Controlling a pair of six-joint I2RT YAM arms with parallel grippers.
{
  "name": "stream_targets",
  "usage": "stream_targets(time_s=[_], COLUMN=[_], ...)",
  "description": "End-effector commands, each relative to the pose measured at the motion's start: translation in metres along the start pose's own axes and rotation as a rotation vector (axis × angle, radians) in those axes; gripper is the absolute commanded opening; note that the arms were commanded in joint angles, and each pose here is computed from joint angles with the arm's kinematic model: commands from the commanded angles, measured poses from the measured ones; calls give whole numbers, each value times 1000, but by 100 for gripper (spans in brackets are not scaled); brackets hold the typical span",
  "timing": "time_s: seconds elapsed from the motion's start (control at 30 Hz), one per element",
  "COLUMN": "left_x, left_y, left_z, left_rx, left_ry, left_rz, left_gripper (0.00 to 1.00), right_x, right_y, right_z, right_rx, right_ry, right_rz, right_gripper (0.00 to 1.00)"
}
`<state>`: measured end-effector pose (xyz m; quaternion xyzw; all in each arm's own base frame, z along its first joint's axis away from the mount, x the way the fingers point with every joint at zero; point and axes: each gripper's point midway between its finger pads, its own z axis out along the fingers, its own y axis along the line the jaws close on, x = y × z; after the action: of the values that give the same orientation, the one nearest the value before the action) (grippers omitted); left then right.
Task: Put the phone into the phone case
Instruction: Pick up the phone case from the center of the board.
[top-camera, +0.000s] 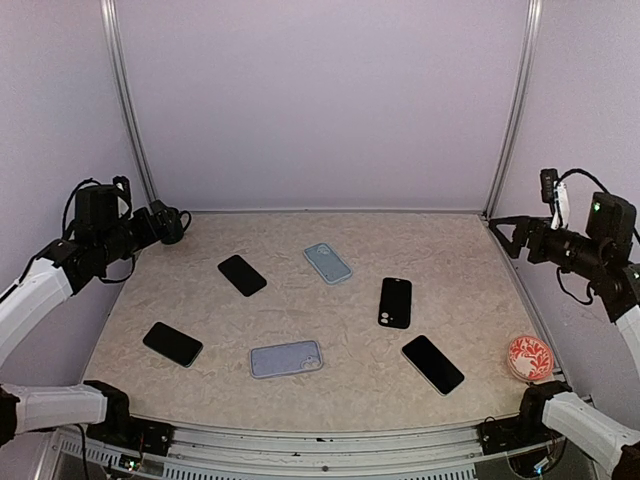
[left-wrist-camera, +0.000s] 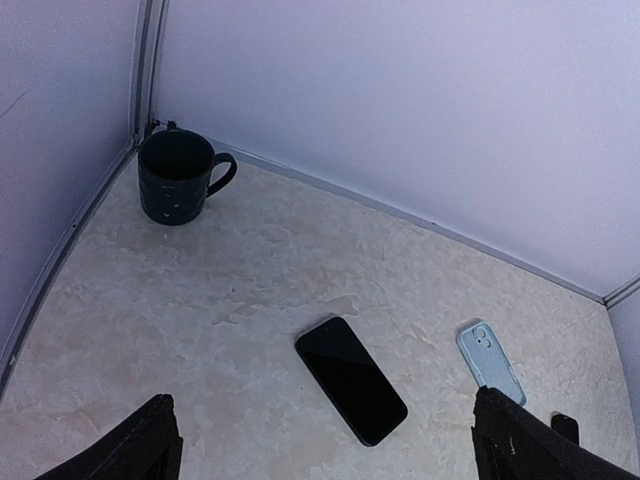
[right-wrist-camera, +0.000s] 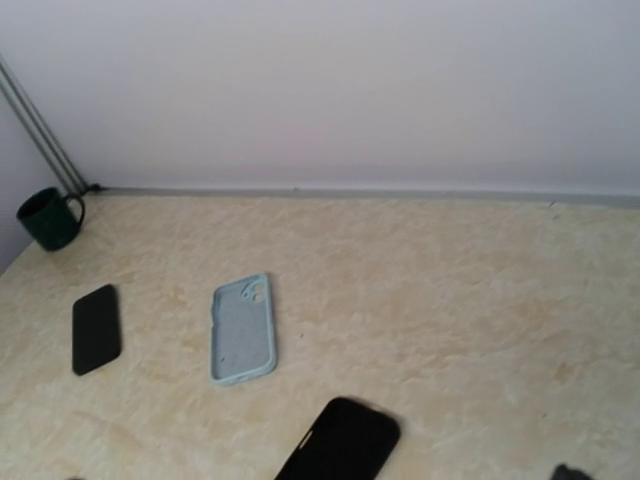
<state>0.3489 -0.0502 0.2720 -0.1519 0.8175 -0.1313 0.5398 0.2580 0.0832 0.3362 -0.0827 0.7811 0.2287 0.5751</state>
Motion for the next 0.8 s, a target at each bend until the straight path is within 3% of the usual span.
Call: stream_targets(time_s=[0.0, 0.47, 0.77], left_x=[-1, 31, 35], left_y=[8, 13, 6], left_z=[3, 46, 95], left_rx=[-36, -62, -76], left_ry=[-8, 73, 129], left_rz=[-34, -112, -66], left_gripper=[99, 99, 99], right_x=[6, 44, 59], right_y=[-4, -21, -19], right_z=[8, 37, 52], right_rx=[-13, 43, 45], right_ry=[16, 148, 189], right_rz=[31, 85, 94], right_gripper=[99, 100, 99])
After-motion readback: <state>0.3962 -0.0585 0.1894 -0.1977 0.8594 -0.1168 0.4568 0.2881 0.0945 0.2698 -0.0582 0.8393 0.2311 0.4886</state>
